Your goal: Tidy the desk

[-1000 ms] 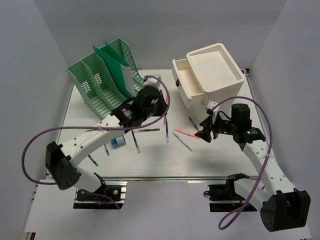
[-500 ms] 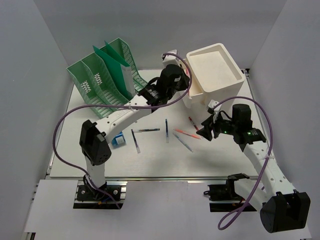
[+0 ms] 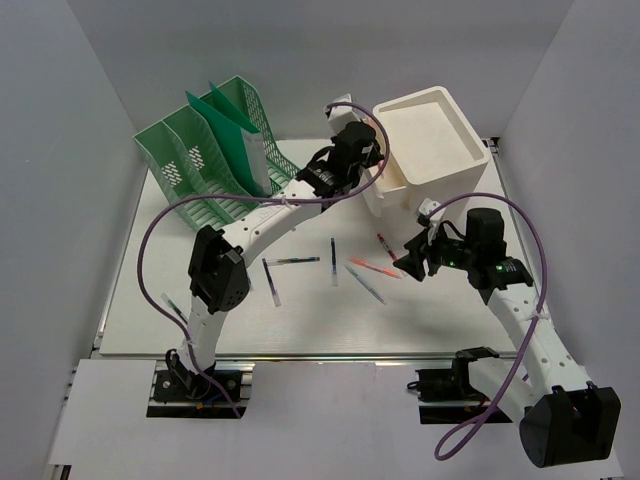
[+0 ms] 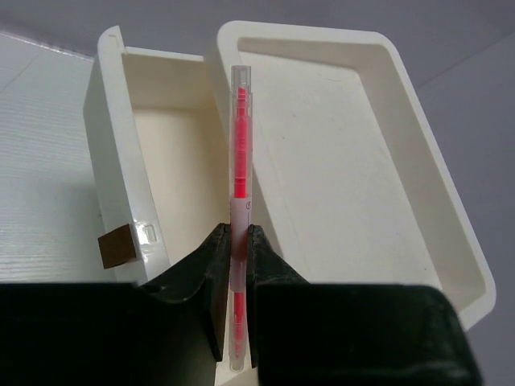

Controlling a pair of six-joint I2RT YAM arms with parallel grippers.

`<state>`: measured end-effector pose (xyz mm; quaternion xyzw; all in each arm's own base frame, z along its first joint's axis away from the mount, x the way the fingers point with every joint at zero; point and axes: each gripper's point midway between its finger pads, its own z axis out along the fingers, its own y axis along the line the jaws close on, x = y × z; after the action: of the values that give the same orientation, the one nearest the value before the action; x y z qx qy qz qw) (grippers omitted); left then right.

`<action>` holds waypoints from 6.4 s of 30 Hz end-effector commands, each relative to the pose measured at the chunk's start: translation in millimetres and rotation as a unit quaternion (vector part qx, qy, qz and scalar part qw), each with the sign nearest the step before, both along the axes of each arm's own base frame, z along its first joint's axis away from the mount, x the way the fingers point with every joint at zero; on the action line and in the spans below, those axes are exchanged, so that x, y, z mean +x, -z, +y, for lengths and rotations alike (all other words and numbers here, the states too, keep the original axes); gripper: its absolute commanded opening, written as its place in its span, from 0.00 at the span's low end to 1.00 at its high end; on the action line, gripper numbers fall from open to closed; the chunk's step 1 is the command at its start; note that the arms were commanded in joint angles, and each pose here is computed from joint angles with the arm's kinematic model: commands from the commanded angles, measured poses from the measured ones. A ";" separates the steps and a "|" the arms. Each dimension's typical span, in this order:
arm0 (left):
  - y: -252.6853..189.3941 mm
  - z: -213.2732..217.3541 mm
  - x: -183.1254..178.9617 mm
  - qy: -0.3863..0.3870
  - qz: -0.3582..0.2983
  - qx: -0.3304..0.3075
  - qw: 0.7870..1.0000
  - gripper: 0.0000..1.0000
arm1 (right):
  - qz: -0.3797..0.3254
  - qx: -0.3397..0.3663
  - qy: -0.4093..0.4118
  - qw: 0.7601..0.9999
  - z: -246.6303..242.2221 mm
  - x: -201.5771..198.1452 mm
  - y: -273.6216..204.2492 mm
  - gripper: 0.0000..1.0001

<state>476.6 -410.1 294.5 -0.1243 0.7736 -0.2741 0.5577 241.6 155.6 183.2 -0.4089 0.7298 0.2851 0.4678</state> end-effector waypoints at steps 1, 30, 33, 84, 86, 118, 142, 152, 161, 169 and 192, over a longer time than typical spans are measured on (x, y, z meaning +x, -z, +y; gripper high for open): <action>-26.1 13.9 11.3 -0.027 -0.019 -0.027 0.999 0.06 | -0.018 0.009 0.000 1.000 1.1 1.0 -8.3 0.62; -8.7 149.0 -172.1 0.176 -0.075 0.153 0.970 0.66 | -0.075 -0.151 -0.212 0.963 22.8 1.6 74.2 0.51; 25.0 172.4 -192.7 0.184 -0.066 0.190 0.962 0.80 | -0.083 -0.183 -0.201 0.959 19.1 12.7 81.1 0.55; 40.3 217.7 -202.6 0.140 -0.109 0.265 0.948 0.86 | 0.061 -0.275 -0.105 0.954 28.1 54.7 144.6 0.00; 42.5 215.0 -203.3 0.147 -0.110 0.262 0.948 0.86 | 0.043 -0.255 -0.101 0.961 33.8 56.5 124.3 0.00; 149.7 133.9 -243.6 0.158 0.213 -0.082 0.961 0.73 | -0.163 0.064 0.186 0.967 63.6 162.3 -190.9 0.00; 171.0 106.1 -250.6 0.157 0.270 -0.113 0.943 0.73 | -0.105 0.004 0.246 0.964 52.5 214.0 -131.1 0.42; 193.7 86.0 -251.8 0.094 0.349 -0.075 0.929 0.71 | -0.127 0.074 0.057 0.988 56.4 69.3 -154.6 0.32; 224.8 67.8 -253.7 -0.001 0.438 -0.002 0.899 0.69 | -0.101 0.067 0.054 0.991 22.6 -5.1 -79.2 0.00; 236.4 46.5 -248.0 -0.048 0.465 0.033 0.883 0.70 | -0.101 0.067 0.116 0.986 -2.2 1.1 -59.7 0.00; 282.8 28.5 -261.3 -0.067 0.540 0.081 0.835 0.53 | -0.136 0.064 0.189 0.970 -28.2 14.0 -68.7 0.00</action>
<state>220.2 -382.4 17.6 -0.2617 0.9569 -0.0867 0.0911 250.5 130.7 237.5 -0.2795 0.7200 0.1865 0.6072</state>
